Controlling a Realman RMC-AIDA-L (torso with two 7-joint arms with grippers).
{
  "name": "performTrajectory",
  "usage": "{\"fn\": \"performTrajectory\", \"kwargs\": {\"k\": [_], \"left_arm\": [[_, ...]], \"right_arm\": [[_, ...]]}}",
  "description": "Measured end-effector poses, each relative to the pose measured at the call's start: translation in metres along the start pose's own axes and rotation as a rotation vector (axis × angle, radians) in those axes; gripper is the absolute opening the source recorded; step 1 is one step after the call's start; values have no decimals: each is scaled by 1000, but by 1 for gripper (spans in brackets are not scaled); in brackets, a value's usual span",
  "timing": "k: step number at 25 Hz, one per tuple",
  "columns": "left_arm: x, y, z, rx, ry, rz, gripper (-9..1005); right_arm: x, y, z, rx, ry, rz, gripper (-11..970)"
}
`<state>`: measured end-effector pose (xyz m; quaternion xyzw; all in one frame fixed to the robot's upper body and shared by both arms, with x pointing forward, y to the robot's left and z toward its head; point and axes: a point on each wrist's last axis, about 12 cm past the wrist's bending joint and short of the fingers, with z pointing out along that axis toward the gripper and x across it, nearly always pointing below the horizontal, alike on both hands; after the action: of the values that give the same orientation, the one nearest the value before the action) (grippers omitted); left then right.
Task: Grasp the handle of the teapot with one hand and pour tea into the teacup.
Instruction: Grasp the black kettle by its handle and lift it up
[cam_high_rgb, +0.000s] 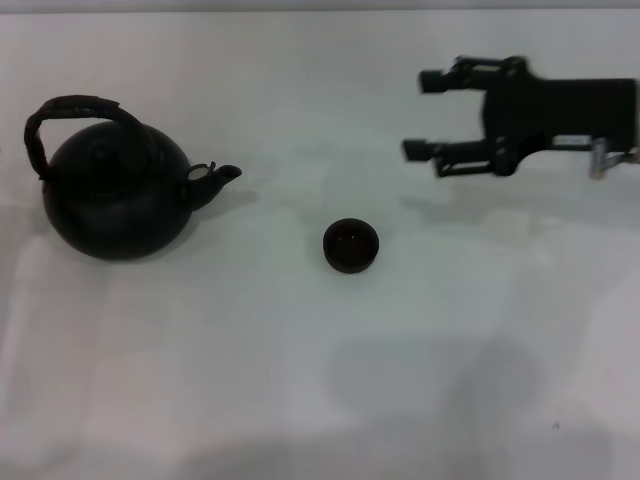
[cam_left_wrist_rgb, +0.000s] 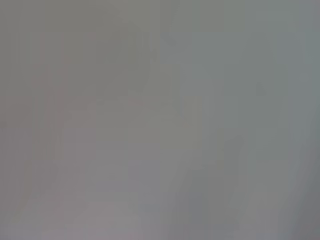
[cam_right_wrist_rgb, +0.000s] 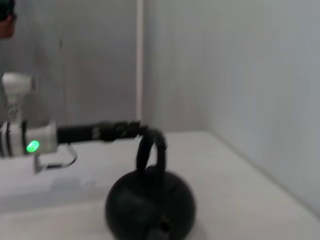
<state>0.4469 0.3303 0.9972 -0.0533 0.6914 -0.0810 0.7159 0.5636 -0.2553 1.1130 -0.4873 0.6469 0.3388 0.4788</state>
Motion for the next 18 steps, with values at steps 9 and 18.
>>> {"fn": "performTrajectory", "kwargs": {"k": [9, 18], "left_arm": [[5, -14, -13, 118, 18, 0, 876], [7, -29, -17, 252, 30, 50, 876]], "right_arm": [[13, -4, -50, 185, -73, 33, 845], [22, -3, -64, 242, -76, 57, 845]]}}
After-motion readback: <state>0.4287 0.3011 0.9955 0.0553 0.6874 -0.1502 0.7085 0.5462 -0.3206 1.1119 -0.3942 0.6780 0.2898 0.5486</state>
